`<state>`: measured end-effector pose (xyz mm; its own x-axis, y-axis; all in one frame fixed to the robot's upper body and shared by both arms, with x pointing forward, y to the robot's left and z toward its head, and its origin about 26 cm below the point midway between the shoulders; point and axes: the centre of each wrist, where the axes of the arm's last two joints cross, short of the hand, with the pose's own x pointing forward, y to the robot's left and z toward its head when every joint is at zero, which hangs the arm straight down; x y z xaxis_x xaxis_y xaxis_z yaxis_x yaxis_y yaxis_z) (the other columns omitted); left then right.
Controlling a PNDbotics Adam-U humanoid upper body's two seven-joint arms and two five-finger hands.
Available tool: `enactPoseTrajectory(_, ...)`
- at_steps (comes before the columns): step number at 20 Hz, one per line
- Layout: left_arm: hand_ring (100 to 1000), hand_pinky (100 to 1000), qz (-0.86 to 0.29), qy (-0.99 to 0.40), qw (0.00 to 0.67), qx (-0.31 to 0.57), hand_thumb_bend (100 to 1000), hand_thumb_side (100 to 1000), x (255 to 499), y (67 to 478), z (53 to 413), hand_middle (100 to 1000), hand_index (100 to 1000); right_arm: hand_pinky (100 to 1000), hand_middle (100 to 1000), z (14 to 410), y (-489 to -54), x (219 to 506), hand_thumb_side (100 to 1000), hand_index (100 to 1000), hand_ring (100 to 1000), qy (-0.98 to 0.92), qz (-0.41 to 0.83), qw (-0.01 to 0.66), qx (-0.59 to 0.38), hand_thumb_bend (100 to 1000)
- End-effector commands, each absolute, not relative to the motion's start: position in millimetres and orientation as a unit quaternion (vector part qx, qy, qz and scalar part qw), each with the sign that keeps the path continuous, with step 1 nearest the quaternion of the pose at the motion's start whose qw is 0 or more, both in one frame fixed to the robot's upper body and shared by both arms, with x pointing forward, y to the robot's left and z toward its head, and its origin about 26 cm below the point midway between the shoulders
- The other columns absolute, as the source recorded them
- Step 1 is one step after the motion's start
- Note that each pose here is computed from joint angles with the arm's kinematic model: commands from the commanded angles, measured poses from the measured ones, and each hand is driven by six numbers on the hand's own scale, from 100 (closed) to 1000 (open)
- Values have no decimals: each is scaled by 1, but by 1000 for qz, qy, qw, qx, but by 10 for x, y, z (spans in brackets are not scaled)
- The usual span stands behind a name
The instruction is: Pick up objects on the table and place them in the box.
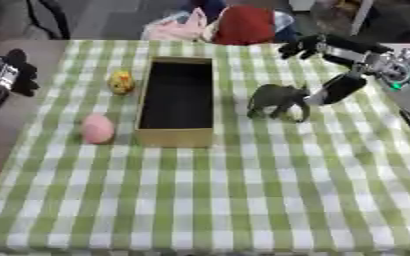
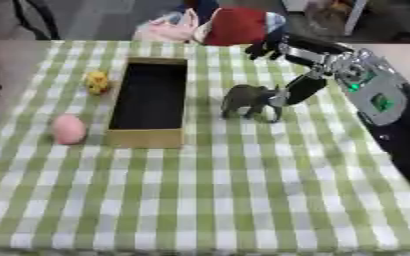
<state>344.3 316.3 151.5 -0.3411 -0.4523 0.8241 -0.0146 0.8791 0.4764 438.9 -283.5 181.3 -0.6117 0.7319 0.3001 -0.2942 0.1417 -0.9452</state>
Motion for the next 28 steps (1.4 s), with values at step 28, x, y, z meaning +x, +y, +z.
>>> enactPoseTrajectory(28,569,581,-208,-807,536,138,281,806,3459,3108,1644,536,622,769,687,1308,-2895,4715,102,829,789,-583,637,439,-247,408)
